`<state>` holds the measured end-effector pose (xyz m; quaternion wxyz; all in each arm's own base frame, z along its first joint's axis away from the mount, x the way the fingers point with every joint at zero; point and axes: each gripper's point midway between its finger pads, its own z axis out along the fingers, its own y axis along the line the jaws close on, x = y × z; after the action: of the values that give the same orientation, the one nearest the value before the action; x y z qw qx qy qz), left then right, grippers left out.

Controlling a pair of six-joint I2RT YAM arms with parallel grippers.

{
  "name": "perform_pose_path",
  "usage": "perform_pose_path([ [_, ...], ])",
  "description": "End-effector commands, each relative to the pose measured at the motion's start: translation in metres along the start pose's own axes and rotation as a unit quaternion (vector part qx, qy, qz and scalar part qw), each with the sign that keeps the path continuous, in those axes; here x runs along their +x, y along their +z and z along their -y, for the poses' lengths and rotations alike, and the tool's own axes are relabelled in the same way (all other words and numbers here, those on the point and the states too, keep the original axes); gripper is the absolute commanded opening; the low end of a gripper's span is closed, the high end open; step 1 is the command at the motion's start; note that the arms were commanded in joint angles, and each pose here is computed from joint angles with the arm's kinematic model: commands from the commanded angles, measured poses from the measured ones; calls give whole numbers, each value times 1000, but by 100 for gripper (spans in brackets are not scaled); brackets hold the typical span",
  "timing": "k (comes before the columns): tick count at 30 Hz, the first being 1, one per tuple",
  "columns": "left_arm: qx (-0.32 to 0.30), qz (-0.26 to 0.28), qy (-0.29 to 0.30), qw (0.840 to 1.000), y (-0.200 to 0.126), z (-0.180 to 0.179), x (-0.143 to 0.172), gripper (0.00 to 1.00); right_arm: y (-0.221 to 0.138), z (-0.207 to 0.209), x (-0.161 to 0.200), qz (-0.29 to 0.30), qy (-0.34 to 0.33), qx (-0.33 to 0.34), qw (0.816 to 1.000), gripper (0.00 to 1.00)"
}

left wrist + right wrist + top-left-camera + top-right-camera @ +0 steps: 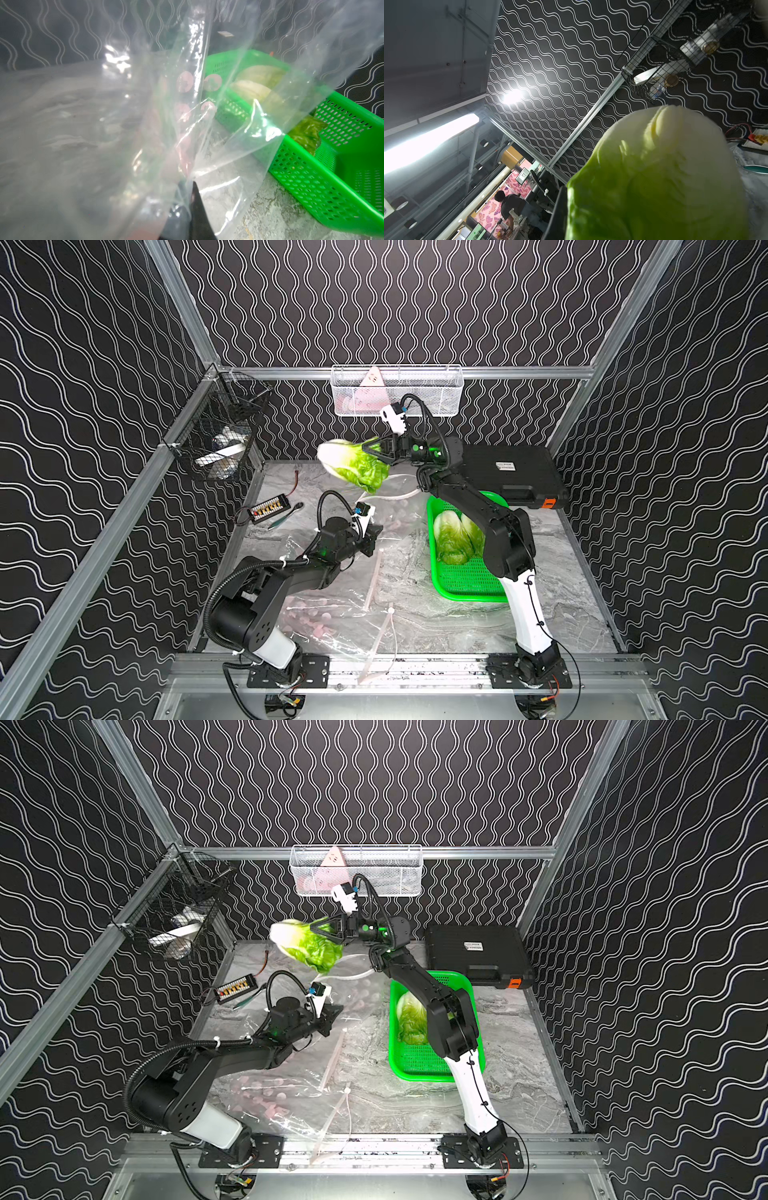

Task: Open the zip-top bag and take out the chinese cabbages
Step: Place the Chinese cabbage in the basket.

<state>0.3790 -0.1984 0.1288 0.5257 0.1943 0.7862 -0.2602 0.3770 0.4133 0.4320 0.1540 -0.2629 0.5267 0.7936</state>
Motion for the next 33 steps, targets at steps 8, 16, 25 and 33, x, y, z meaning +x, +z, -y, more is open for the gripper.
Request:
perform_pose_path([
  [8,-155,-46,10,987,-9,-51,-24,52,-54,-70,12,-26,-201,163,966,0],
  [16,-214,38,-40,975,-33,-72,-74,99,-163,-47,51,10,-148,454,879,0],
  [25,-165,114,-30,979,-67,-41,-119,99,-221,-82,144,-22,-75,566,821,0],
  [33,-172,116,-34,978,-86,-35,-139,99,-230,-74,217,-52,63,534,841,0],
])
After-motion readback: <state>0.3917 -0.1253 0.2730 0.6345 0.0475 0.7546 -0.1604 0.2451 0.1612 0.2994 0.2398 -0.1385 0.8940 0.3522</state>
